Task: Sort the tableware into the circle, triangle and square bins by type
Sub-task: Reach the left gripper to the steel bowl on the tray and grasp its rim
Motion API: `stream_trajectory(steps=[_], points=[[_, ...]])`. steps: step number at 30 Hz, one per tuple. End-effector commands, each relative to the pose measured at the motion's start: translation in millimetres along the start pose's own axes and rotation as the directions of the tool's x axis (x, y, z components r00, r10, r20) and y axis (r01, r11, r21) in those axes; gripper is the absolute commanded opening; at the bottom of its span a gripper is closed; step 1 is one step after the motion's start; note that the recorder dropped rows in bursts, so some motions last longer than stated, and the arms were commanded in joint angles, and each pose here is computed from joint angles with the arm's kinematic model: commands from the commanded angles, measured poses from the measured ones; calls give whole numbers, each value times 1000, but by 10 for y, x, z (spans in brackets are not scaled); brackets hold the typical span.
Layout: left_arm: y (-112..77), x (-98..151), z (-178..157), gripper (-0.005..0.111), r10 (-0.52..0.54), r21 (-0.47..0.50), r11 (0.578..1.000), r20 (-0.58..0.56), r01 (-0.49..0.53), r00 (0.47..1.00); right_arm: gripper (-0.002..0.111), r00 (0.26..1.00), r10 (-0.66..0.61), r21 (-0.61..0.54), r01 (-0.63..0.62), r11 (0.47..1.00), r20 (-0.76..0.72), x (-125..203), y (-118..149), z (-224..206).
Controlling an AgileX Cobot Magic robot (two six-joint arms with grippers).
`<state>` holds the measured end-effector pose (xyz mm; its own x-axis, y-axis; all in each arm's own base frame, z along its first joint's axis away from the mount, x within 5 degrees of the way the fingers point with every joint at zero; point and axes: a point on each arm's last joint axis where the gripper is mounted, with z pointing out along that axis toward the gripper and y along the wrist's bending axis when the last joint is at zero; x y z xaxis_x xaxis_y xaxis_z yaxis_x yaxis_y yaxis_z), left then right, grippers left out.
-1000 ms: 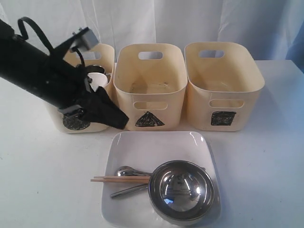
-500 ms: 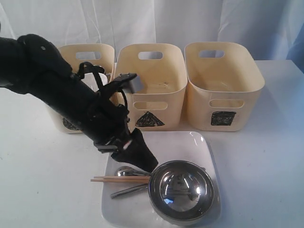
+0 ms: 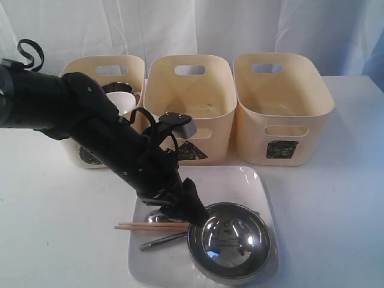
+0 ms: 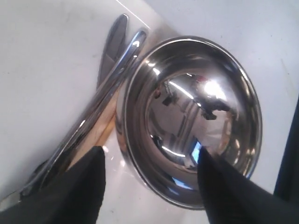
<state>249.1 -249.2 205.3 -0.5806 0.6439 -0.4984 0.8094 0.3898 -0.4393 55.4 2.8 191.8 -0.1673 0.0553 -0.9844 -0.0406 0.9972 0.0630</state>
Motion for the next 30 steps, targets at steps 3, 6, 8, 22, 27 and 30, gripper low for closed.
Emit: stream_trajectory(steps=[3, 6, 8, 22, 27, 30], points=[[39, 4, 74, 61, -11, -10, 1000, 3, 11, 1000, 0, 1000, 2, 1, -2, 1000, 12, 5, -2, 0], [61, -1, 91, 61, -18, -21, 1000, 11, 18, 1000, 0, 1000, 2, 1, -2, 1000, 12, 5, -2, 0], [74, 2, 105, 61, -20, -24, 999, 10, 21, 1000, 0, 1000, 2, 1, -2, 1000, 12, 5, -2, 0], [208, 60, 315, 40, -96, -14, 995, -8, 96, 995, 0, 1000, 2, 1, -2, 1000, 12, 5, -2, 0], [206, 60, 315, 15, -96, -12, 995, -9, 96, 995, 0, 1000, 2, 1, -2, 1000, 12, 5, -2, 0], [200, 59, 310, 7, -95, -10, 995, -9, 95, 995, 0, 1000, 2, 1, -2, 1000, 12, 5, -2, 0]])
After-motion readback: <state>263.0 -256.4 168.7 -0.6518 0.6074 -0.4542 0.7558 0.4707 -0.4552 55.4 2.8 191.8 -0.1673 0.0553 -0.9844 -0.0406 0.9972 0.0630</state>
